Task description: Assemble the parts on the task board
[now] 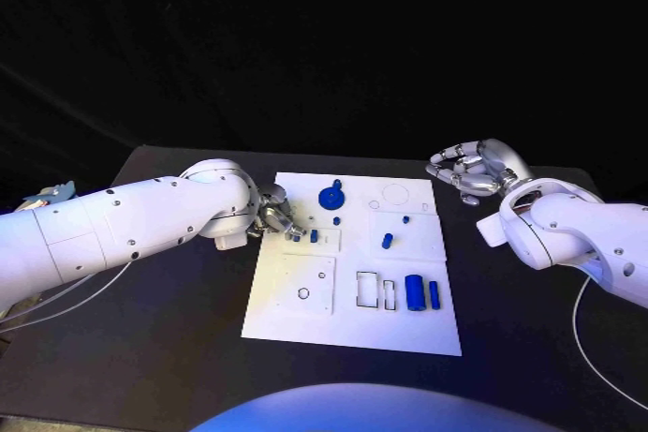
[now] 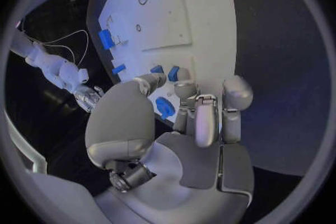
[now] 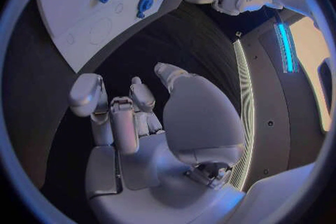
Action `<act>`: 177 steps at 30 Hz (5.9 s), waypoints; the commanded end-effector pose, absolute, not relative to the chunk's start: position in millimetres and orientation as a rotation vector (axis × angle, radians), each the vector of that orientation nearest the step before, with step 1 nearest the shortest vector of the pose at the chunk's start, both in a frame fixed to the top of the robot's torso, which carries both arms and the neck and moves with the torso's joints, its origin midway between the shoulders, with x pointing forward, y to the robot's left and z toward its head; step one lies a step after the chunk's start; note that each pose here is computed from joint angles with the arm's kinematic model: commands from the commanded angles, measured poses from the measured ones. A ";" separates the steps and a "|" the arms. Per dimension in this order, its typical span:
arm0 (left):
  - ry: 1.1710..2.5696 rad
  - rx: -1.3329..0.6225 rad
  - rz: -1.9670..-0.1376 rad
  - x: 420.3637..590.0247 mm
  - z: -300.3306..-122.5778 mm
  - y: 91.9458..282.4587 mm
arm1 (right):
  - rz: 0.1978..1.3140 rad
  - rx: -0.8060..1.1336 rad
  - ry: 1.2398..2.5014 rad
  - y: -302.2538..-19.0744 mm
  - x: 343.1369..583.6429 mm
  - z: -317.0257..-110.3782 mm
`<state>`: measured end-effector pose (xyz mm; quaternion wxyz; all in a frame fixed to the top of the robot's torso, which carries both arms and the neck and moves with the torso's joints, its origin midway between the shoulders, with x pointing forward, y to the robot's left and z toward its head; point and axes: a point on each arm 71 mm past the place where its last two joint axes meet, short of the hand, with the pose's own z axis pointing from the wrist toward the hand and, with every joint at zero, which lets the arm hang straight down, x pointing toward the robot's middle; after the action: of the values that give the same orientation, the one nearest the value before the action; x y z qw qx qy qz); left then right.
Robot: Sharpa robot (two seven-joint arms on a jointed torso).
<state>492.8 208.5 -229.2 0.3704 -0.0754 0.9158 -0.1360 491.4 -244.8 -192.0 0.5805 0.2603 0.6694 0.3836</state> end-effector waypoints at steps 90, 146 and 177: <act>1.891 0.482 -0.618 513.2 -224.5 120.5 | 0.914 0.599 1.572 -239.9 490.9 -194.7; 1.795 0.346 -0.703 507.4 -206.2 145.7 | 0.911 0.600 1.570 -241.4 490.7 -196.6; 1.908 0.283 -0.603 507.6 -218.7 186.6 | 0.907 0.603 1.571 -243.2 490.0 -196.8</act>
<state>508.1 187.5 -216.7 0.5415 0.1200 0.7918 -0.2556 490.4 -244.3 -197.0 0.5773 0.2623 0.6711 0.3842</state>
